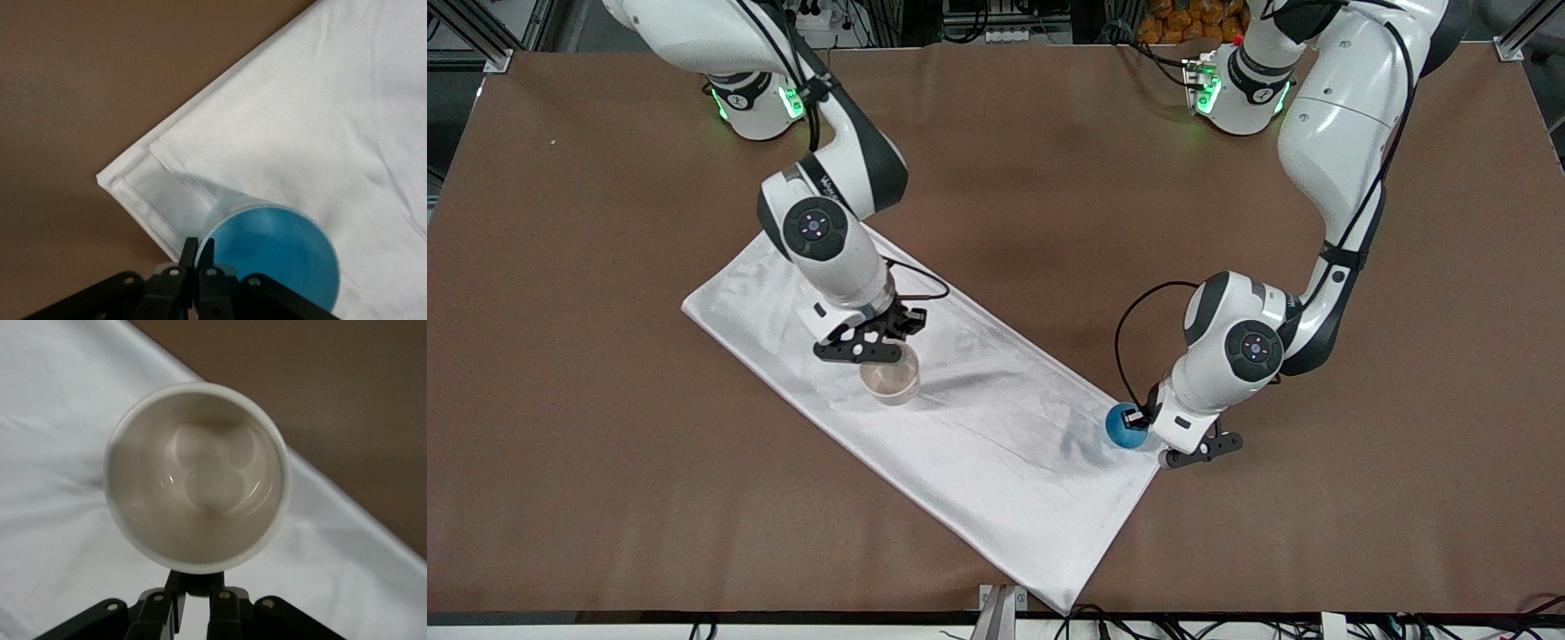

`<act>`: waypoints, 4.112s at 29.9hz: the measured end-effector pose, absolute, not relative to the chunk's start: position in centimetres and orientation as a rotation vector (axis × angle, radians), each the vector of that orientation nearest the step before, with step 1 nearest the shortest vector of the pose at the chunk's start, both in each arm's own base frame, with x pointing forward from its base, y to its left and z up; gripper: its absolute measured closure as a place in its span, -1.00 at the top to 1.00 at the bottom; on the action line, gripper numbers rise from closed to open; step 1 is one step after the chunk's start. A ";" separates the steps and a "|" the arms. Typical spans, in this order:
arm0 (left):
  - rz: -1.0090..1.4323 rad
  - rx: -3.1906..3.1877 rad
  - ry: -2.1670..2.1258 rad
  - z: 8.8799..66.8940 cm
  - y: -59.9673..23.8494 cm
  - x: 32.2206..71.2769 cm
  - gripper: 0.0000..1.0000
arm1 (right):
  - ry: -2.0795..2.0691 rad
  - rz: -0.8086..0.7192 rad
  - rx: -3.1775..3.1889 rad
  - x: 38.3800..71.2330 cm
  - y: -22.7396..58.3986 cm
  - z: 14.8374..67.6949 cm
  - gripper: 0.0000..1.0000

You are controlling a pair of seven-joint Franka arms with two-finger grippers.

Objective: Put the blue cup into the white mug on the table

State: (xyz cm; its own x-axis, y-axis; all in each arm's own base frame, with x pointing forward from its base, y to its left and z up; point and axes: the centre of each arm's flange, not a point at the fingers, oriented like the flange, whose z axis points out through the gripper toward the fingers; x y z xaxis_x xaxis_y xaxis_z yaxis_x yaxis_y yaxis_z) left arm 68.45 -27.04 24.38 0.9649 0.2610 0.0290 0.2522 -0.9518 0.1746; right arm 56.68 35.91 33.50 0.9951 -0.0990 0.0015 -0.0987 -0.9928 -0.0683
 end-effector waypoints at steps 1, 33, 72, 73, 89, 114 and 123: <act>0.054 2.963 0.383 24.8 -26.8 68.4 -0.92 | 0.170 0.005 -3.053 56.1 37.0 33.6 -0.63; -0.045 3.220 0.125 34.2 -26.3 55.1 -0.92 | 0.326 -0.011 -2.912 44.4 60.4 27.1 -0.63; 0.061 3.015 0.063 35.2 -33.7 49.2 -0.92 | 0.210 0.003 -3.047 50.5 48.9 47.7 1.00; 0.061 3.011 0.063 35.0 -33.9 49.1 -0.92 | 0.210 0.001 -3.047 50.9 48.0 48.4 1.00; 0.008 2.987 0.076 30.6 -37.1 47.7 -0.92 | 0.101 -0.010 -3.143 56.8 31.4 56.6 1.00; 0.043 3.026 0.148 28.6 -37.7 49.4 -0.92 | 0.116 0.026 -3.162 61.1 14.8 58.7 1.00; 0.070 3.048 0.119 28.3 -37.4 49.7 -0.15 | 0.090 -0.027 -3.154 62.0 12.9 58.7 1.00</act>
State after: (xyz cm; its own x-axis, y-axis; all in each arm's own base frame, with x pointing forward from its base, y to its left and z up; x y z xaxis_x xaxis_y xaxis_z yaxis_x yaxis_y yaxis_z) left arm 49.74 -37.40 28.32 0.9959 0.0800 0.0423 0.0758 -0.9928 0.0923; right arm 62.00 12.86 58.69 0.9982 -0.0568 0.0176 -0.0570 -0.9983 0.0136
